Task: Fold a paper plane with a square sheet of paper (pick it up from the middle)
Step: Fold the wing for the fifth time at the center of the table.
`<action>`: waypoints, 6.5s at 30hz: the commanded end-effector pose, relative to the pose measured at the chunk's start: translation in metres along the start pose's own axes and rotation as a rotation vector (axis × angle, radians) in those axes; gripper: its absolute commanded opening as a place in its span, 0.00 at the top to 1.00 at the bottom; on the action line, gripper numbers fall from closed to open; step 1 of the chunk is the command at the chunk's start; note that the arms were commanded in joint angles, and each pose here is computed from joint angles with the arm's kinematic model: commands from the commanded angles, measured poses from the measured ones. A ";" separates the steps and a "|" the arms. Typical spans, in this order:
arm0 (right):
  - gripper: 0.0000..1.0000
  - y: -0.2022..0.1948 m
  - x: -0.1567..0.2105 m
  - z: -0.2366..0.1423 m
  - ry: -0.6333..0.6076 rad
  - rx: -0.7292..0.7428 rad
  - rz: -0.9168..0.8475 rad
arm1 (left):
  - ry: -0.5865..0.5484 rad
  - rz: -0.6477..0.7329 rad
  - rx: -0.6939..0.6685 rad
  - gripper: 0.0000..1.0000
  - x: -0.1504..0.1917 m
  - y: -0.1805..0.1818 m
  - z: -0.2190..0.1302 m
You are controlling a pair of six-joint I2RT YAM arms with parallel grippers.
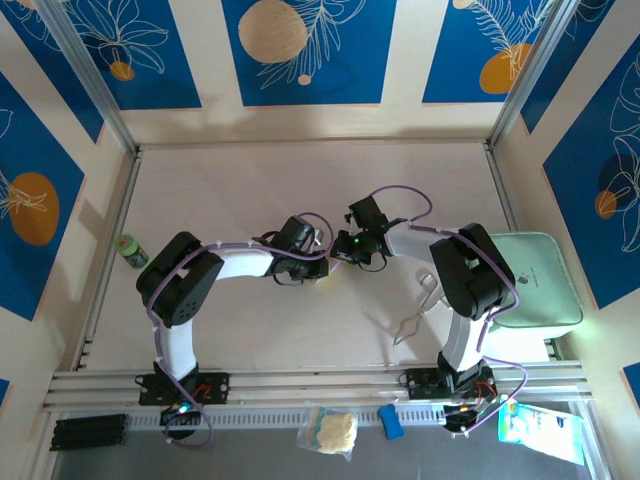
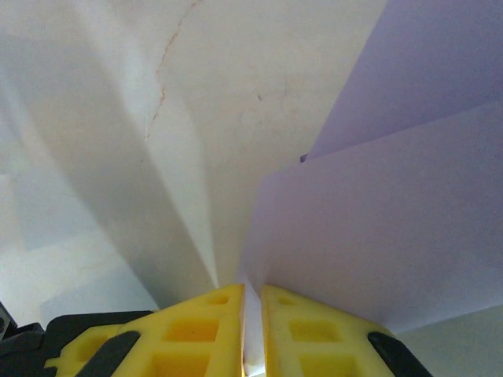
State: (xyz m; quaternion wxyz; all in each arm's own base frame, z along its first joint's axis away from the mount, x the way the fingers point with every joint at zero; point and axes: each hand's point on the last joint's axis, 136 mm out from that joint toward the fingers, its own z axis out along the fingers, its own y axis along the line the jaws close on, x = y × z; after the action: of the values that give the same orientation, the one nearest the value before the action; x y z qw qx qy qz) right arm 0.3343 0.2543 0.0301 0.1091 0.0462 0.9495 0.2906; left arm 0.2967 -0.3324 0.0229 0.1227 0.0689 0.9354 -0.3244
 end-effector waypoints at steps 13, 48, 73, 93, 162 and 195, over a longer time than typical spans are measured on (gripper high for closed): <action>0.86 -0.024 -0.006 0.011 0.005 0.068 0.044 | 0.035 -0.033 -0.039 0.96 0.010 0.011 -0.004; 0.86 -0.050 0.013 0.032 0.122 0.124 0.014 | 0.028 -0.035 0.015 0.89 -0.007 0.014 -0.001; 0.86 -0.063 0.016 0.034 0.191 0.199 0.024 | 0.198 0.126 -0.038 0.93 0.042 0.037 -0.049; 0.87 0.011 0.037 0.032 0.224 -0.061 -0.119 | -0.015 -0.019 0.106 0.95 -0.001 0.010 -0.034; 0.88 0.023 -0.018 -0.003 0.069 -0.110 -0.104 | 0.056 -0.010 -0.033 0.98 -0.012 0.030 -0.002; 0.95 -0.062 -0.090 -0.021 -0.109 -0.024 0.149 | 0.094 -0.072 -0.086 1.00 0.017 0.053 -0.002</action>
State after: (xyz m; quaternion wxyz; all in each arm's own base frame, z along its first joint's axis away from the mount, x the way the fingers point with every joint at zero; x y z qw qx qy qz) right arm 0.4036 0.1892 0.0187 0.1130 0.1268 0.9317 0.3212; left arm 0.3188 -0.3117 0.0211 0.1301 0.0646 0.9295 -0.3389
